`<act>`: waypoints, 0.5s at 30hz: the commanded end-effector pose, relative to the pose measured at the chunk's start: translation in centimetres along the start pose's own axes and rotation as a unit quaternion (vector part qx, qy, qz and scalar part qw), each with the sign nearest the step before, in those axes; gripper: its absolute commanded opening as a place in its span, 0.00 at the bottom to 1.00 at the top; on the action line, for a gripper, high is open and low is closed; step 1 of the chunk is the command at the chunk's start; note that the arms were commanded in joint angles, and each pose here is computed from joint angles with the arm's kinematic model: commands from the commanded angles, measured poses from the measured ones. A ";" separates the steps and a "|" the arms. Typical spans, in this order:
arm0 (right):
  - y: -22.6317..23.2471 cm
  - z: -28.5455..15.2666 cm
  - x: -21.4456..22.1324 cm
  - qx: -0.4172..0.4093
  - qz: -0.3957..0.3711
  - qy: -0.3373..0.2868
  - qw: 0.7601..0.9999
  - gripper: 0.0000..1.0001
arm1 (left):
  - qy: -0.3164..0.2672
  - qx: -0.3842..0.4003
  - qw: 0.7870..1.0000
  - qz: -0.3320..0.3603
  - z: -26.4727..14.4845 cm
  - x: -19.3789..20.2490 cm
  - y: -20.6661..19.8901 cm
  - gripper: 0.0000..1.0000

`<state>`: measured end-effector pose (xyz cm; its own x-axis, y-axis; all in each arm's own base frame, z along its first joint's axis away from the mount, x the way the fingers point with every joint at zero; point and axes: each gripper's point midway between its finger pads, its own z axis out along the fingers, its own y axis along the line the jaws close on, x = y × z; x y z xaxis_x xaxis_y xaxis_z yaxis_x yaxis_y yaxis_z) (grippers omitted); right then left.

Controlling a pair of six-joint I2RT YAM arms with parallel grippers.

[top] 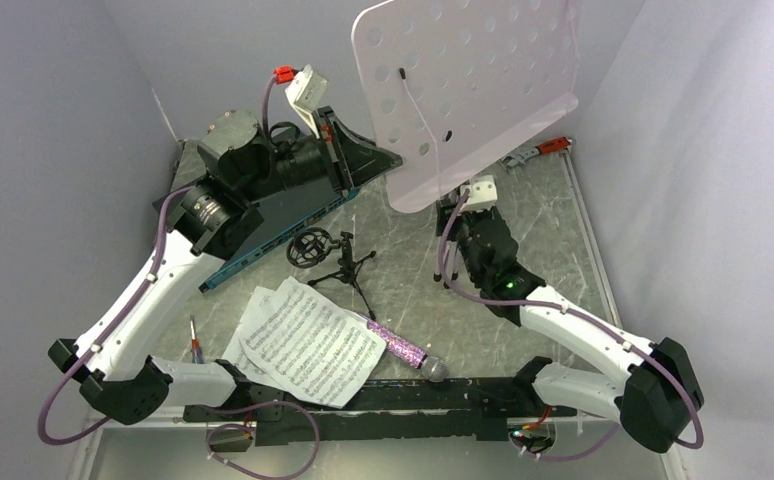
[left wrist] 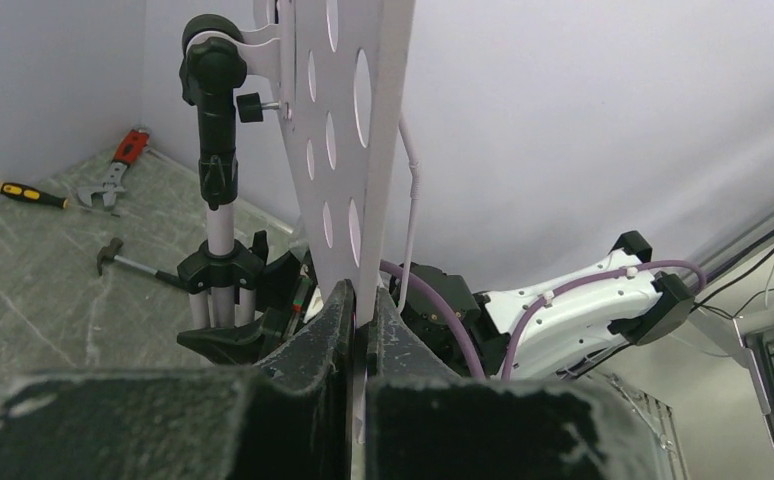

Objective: Set up the instrument practice props

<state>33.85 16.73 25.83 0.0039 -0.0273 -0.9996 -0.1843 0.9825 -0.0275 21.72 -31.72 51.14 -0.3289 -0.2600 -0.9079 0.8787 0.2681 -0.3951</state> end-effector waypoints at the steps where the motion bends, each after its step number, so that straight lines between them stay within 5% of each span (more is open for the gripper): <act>1: -1.0 -2.8 -14.6 0.006 0.104 -0.254 0.962 0.00 | 0.101 -0.012 0.992 -0.068 0.3 6.5 0.9 0.03; 15: -1.4 -5.3 -10.6 0.000 0.111 -0.225 0.968 0.00 | 0.121 0.042 0.991 -0.037 0.1 8.7 -2.0 0.03</act>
<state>31.44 14.97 24.61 0.0760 0.0058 -0.9971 -0.1346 0.9909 -0.0045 19.29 -33.08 49.39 -0.3158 -0.2114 -0.9250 0.9052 0.2250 -0.3605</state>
